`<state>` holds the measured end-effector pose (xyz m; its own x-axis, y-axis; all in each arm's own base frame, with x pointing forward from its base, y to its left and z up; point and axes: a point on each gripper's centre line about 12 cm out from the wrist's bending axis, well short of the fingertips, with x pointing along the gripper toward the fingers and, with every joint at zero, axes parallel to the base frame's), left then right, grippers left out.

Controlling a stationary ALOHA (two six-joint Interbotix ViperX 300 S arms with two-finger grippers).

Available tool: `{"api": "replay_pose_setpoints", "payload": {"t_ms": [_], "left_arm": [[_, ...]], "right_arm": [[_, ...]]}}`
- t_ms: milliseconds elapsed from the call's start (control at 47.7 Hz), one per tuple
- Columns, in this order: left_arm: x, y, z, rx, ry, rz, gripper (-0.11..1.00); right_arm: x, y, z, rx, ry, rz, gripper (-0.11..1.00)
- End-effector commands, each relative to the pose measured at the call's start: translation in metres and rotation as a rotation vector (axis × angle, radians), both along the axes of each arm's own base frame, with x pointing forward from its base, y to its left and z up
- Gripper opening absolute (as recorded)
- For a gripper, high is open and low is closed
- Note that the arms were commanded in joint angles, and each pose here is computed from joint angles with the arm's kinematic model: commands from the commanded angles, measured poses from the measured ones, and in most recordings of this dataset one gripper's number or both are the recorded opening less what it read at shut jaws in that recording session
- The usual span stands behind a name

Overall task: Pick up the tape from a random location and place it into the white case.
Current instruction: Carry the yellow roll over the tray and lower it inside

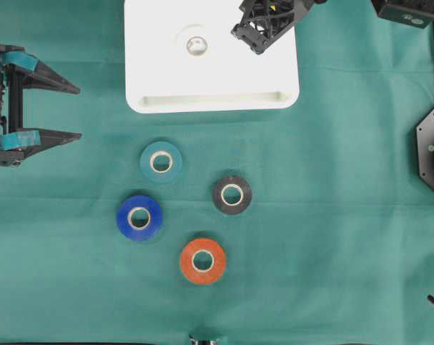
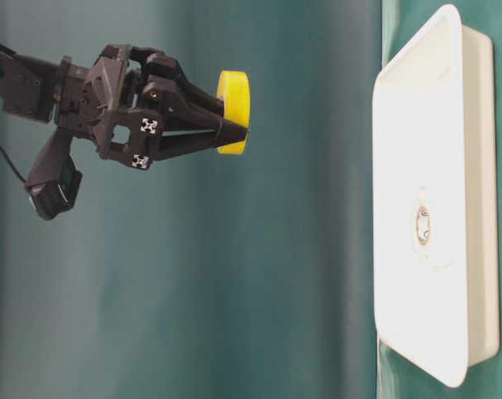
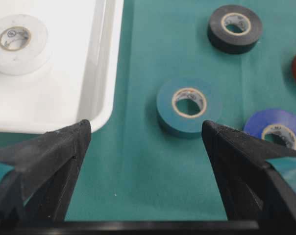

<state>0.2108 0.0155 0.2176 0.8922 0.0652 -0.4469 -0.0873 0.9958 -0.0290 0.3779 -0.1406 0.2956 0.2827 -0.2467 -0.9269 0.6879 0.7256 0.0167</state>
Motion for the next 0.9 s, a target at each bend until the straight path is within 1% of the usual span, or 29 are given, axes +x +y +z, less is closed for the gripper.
{"api": "replay_pose_setpoints", "payload": {"t_ms": [0, 126, 272, 440, 587, 712, 880], "left_arm": [[0.004, 0.001, 0.008, -0.001, -0.022, 0.004, 0.96], [0.004, 0.001, 0.008, -0.003, -0.022, 0.005, 0.96], [0.004, 0.001, 0.008, -0.001, -0.022, 0.004, 0.96], [0.004, 0.001, 0.008, -0.001, -0.022, 0.004, 0.96], [0.004, 0.001, 0.008, -0.001, -0.022, 0.004, 0.96], [0.004, 0.001, 0.008, -0.001, -0.022, 0.004, 0.96], [0.004, 0.001, 0.008, -0.001, -0.022, 0.004, 0.96]], "right_arm": [[-0.002, 0.001, 0.011, -0.014, -0.052, 0.002, 0.28], [0.000, 0.001, -0.007, -0.007, -0.050, 0.004, 0.28], [0.006, 0.001, -0.037, 0.008, -0.043, 0.011, 0.28], [0.012, -0.001, -0.080, 0.022, -0.035, 0.020, 0.28], [0.015, -0.007, -0.115, 0.038, -0.020, 0.013, 0.28], [0.017, -0.010, -0.133, 0.043, -0.021, 0.011, 0.28], [0.016, -0.016, -0.149, 0.044, -0.030, -0.001, 0.28]]}}
